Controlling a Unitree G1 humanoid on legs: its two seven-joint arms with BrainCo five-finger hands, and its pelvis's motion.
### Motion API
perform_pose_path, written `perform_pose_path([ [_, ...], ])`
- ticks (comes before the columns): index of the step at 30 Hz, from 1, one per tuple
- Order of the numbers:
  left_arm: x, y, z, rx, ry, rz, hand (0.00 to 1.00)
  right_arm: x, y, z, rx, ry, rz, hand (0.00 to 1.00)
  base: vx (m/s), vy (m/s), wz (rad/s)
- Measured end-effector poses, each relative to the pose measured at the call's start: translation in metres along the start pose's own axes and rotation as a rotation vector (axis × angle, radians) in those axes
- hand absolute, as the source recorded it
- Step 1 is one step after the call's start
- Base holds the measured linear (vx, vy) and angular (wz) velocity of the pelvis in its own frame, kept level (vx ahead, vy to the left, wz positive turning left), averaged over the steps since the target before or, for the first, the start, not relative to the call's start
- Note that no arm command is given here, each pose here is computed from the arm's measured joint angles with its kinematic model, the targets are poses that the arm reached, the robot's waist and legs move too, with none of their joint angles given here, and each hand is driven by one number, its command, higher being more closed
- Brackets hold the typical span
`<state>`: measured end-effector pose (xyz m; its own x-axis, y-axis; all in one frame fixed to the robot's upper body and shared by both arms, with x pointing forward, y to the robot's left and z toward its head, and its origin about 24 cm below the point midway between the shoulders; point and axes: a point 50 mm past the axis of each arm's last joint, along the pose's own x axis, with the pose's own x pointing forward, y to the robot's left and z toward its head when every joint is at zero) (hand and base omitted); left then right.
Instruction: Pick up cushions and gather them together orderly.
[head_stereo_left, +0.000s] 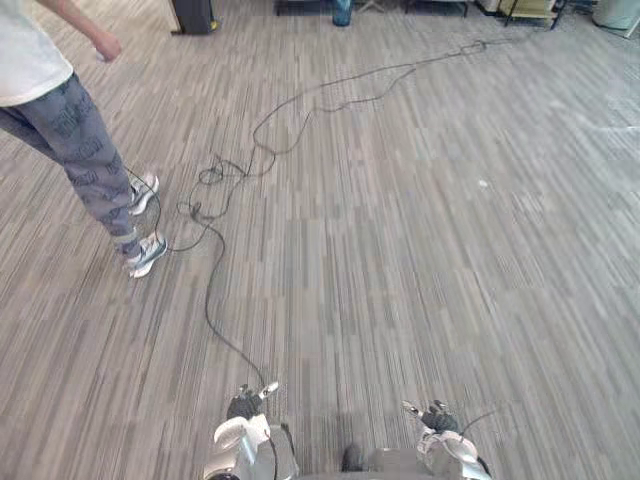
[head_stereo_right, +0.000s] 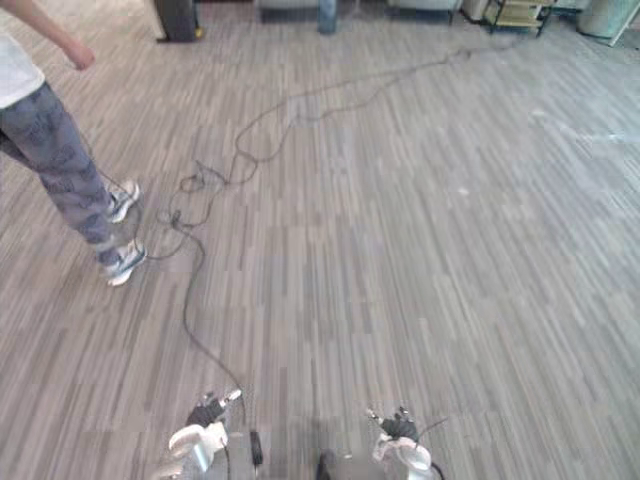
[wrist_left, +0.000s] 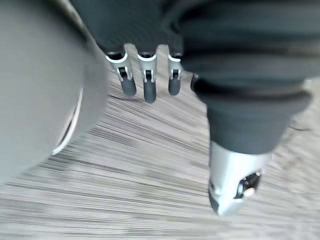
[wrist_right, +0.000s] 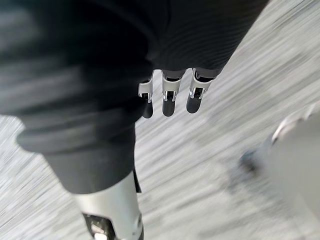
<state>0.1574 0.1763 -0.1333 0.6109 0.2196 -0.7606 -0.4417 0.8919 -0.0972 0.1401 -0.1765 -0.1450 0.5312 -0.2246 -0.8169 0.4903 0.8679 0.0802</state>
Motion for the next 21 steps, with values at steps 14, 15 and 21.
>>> perform_pose_path([
  [14, 0.003, 0.009, -0.012, 0.036, 0.087, 0.036, 0.0, -0.004, 0.002, -0.005, -0.069, -0.017, 0.034, 0.0, 0.58, 0.309, -0.94],
  [15, 0.003, 0.008, -0.013, 0.038, 0.094, 0.032, 0.0, -0.004, 0.0, -0.004, -0.062, -0.019, 0.027, 0.0, 0.4, 0.109, -0.33],
  [21, -0.003, -0.004, -0.032, 0.074, 0.159, -0.006, 0.0, -0.003, -0.03, 0.0, -0.032, -0.019, -0.066, 0.0, 0.68, 0.032, 0.17],
])
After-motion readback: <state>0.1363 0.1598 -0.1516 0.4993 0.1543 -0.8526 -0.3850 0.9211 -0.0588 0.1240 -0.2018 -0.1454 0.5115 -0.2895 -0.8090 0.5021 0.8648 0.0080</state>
